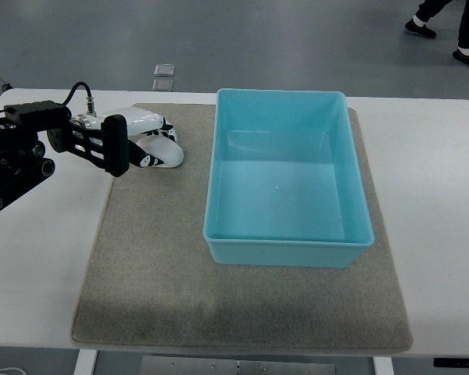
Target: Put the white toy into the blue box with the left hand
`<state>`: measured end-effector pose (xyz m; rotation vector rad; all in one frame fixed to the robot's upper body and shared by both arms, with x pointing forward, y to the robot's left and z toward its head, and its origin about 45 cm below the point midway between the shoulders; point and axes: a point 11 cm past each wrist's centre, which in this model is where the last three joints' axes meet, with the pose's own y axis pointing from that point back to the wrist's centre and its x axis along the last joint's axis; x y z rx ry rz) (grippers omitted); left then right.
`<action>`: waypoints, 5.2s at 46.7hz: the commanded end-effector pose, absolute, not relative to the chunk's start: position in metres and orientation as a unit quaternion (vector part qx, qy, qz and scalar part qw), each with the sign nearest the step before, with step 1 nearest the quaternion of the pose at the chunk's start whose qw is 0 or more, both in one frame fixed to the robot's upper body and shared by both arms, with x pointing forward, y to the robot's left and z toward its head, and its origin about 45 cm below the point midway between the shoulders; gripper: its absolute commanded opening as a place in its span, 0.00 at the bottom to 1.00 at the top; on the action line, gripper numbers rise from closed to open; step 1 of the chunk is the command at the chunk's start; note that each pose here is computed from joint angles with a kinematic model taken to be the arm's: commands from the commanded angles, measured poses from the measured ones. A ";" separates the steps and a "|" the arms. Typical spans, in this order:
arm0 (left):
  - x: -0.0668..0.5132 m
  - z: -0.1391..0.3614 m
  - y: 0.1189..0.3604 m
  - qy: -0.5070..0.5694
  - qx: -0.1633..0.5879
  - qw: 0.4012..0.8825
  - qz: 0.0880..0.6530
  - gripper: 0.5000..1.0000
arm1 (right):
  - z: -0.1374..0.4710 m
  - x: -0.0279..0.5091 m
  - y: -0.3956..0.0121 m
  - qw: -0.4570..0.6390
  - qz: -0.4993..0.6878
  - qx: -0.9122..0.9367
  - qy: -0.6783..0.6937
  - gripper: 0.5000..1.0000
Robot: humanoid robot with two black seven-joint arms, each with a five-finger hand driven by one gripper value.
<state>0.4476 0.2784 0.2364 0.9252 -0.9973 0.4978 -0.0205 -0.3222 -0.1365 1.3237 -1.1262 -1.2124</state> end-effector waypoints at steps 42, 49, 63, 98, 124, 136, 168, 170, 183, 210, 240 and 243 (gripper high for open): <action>0.464 0.337 0.295 -0.511 0.378 0.718 0.283 0.00 | -0.137 -0.020 -0.322 0.489 -0.499 0.545 -0.464 0.87; 0.455 0.355 0.287 -0.529 0.358 0.718 0.276 0.00 | -0.137 -0.020 -0.322 0.489 -0.499 0.545 -0.464 0.87; 0.435 0.370 0.256 -0.554 0.321 0.730 0.238 0.00 | -0.137 -0.020 -0.322 0.489 -0.499 0.545 -0.464 0.87; 0.409 0.351 0.156 -0.603 0.264 0.741 0.130 0.00 | -0.137 -0.020 -0.322 0.489 -0.499 0.545 -0.464 0.87; 0.415 0.307 0.119 -0.598 0.277 0.746 0.100 0.00 | -0.137 -0.021 -0.322 0.490 -0.499 0.545 -0.463 0.87; 0.412 0.300 0.119 -0.590 0.279 0.752 0.094 0.22 | -0.137 -0.020 -0.322 0.489 -0.499 0.545 -0.463 0.87; 0.417 0.309 0.134 -0.529 0.217 0.798 0.193 0.99 | -0.137 -0.020 -0.322 0.489 -0.499 0.545 -0.464 0.87; 0.418 0.312 0.137 -0.517 0.213 0.804 0.202 0.99 | -0.137 -0.020 -0.322 0.489 -0.499 0.545 -0.464 0.87; 0.428 0.331 0.162 -0.433 0.172 0.840 0.277 0.99 | -0.137 -0.021 -0.322 0.490 -0.499 0.545 -0.463 0.87; 0.468 0.339 0.271 -0.129 0.066 0.883 0.447 0.99 | -0.137 -0.021 -0.322 0.490 -0.499 0.545 -0.463 0.87; 0.474 0.285 0.328 0.159 -0.030 0.851 0.499 0.99 | -0.137 -0.020 -0.322 0.489 -0.499 0.544 -0.464 0.87; 0.473 0.280 0.330 0.169 -0.037 0.848 0.502 0.99 | -0.137 -0.020 -0.322 0.489 -0.499 0.545 -0.464 0.88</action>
